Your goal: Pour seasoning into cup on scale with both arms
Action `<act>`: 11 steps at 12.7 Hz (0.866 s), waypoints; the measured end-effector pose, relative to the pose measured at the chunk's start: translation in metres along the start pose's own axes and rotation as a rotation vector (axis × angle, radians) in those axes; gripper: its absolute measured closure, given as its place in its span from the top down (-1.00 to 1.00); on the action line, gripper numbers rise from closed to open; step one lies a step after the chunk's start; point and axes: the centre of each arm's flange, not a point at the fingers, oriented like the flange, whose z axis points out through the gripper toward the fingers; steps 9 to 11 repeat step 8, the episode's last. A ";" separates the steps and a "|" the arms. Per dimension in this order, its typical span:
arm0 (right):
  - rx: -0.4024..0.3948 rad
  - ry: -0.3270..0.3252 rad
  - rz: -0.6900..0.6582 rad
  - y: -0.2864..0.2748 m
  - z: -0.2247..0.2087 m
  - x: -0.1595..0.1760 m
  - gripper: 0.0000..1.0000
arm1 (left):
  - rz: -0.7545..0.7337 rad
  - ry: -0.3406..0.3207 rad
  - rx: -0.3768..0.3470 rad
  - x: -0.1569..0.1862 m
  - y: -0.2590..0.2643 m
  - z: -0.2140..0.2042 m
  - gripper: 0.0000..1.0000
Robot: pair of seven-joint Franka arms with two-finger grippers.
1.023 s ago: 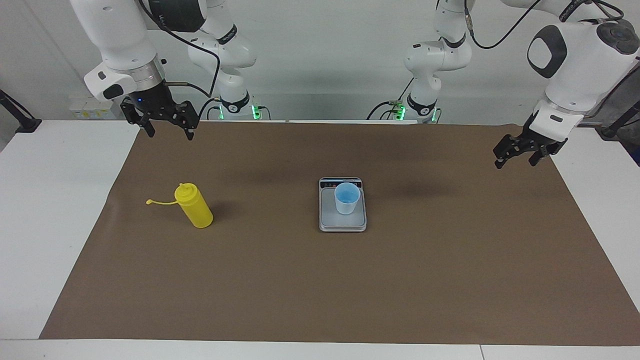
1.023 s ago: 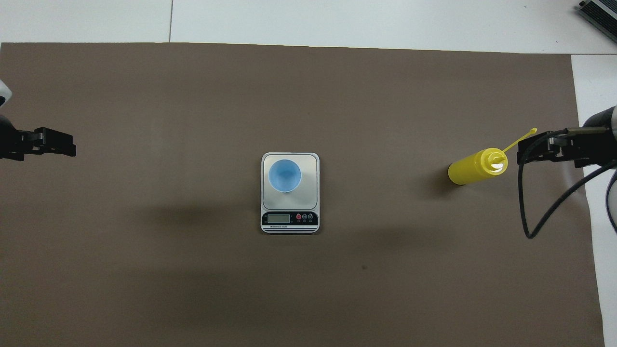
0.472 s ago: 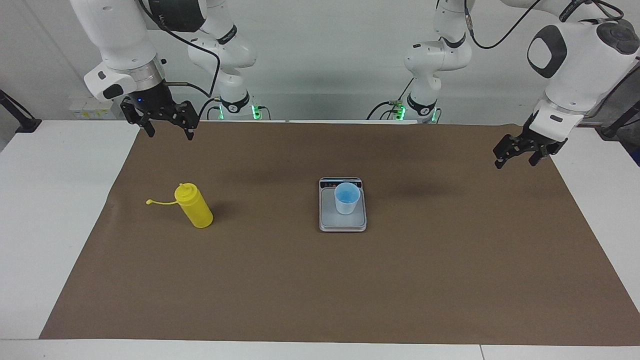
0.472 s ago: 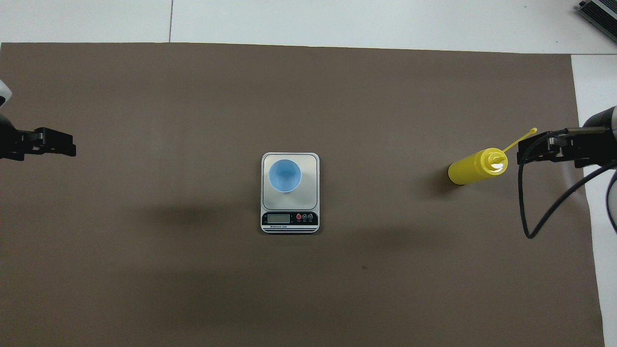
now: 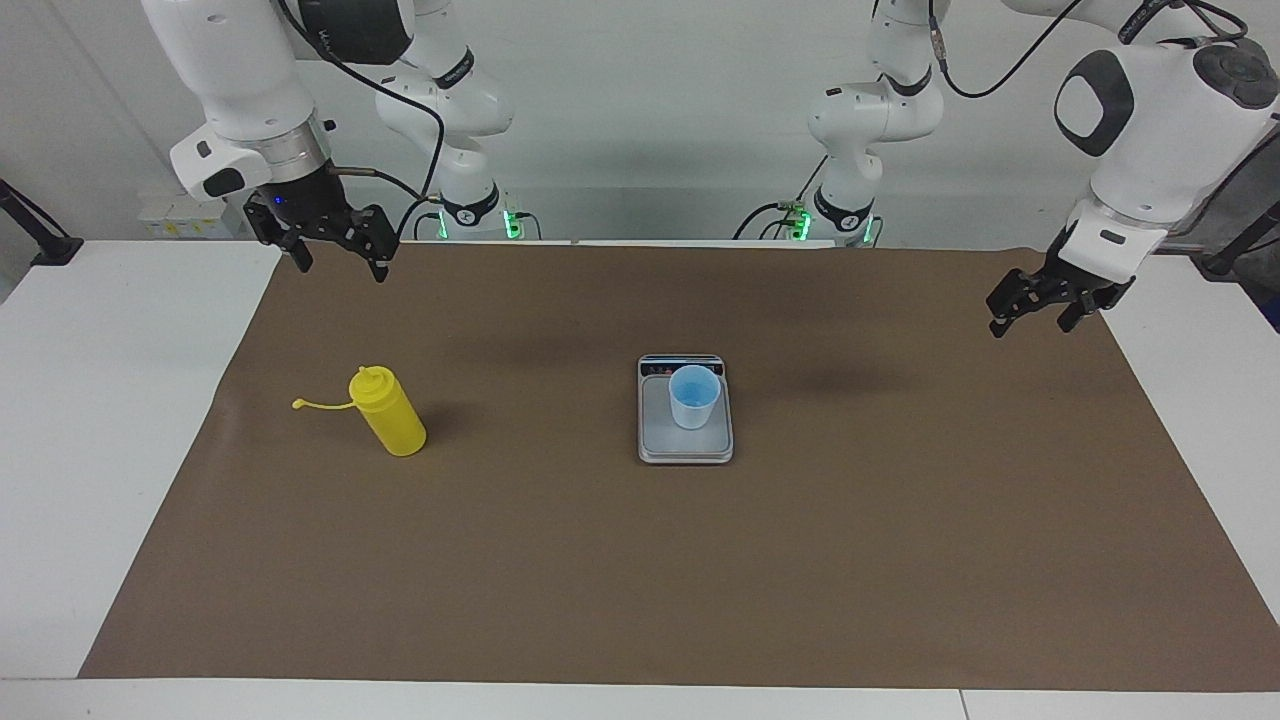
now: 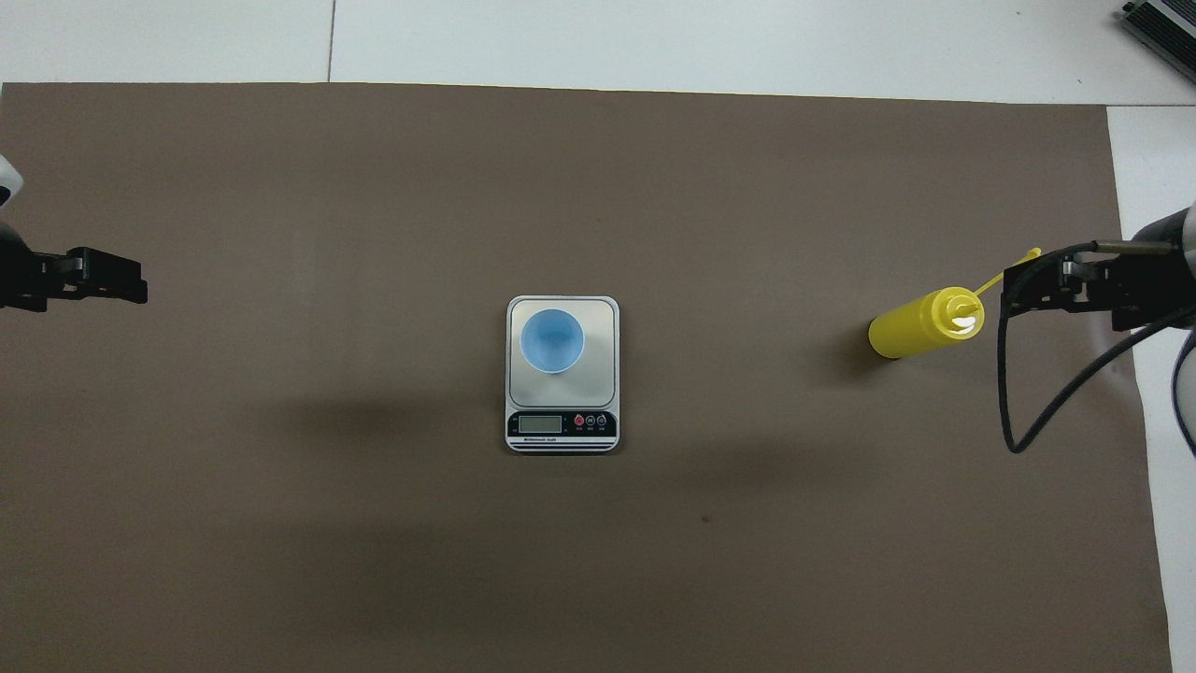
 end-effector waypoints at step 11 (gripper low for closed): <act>0.024 -0.005 0.000 -0.003 0.001 0.000 1.00 | 0.000 0.000 0.000 0.000 0.000 0.000 1.00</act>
